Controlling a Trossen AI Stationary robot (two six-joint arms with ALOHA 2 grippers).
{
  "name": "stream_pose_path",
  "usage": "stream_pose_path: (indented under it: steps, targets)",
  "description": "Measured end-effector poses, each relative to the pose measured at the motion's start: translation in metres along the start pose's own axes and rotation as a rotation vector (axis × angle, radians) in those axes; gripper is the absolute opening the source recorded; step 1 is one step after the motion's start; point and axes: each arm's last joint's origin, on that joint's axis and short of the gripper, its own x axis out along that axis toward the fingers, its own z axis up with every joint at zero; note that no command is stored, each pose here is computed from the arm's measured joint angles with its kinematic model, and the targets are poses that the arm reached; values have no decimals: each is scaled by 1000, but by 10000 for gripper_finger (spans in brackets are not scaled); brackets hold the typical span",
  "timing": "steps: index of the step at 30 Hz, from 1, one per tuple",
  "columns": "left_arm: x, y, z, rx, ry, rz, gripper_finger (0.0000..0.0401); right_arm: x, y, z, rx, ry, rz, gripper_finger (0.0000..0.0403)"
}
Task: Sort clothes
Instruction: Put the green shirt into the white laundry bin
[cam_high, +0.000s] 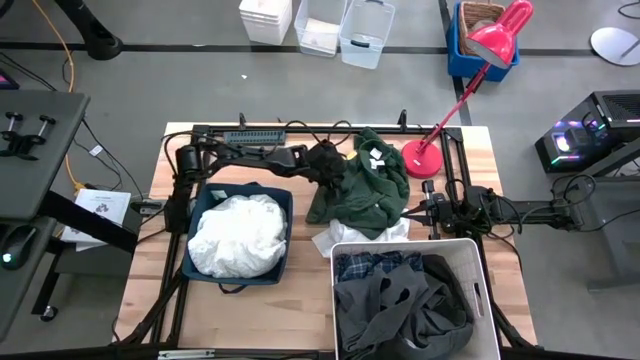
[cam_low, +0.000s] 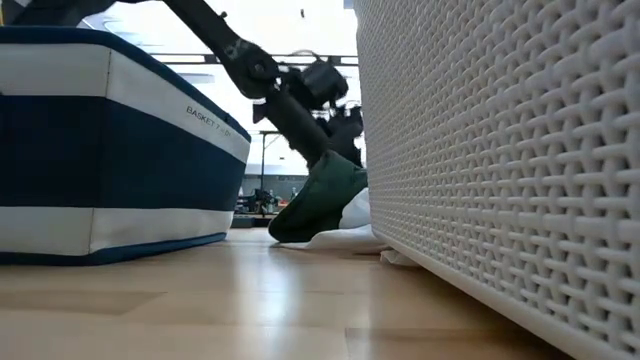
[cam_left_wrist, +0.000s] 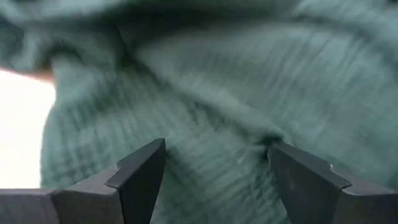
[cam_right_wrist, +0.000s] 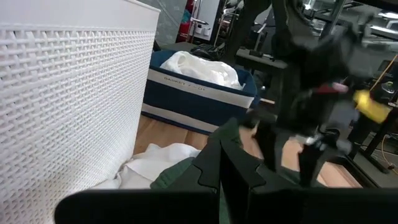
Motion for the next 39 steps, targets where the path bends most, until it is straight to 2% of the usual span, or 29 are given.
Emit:
stream_pose_path:
  steps: [4,6,9,12,13,15,18,20,24,29,33,36,39]
  targets:
    - [20,-1,-18,8,71,17,263,0,0,0,0,0,0,0]
    - [24,-5,-20,38,85,42,241,0,0,0,0,0,0,0]
    - [32,-14,-25,94,109,50,166,0,0,0,0,0,0,0]
    - [33,-22,-27,122,118,57,44,0,0,0,0,0,0,0]
    - [33,-23,-27,107,118,57,26,0,0,0,0,0,0,0]
    - [26,-23,-23,78,112,60,19,0,0,0,0,0,0,0]
    - [1,-22,-11,65,100,75,8,0,0,0,0,0,0,0]
    - [-27,-18,10,63,-7,92,8,0,0,0,0,0,0,0]
    - [-104,-16,58,119,-300,163,7,0,0,0,0,0,0,0]
    - [-190,-34,96,187,-707,160,7,0,0,0,0,0,0,0]
    - [-237,-66,117,225,-968,23,6,0,0,0,0,0,0,0]
    - [-256,-98,129,251,-1092,-152,6,0,0,0,0,0,0,0]
    - [-278,-132,140,285,-1278,-339,6,0,0,0,0,0,0,0]
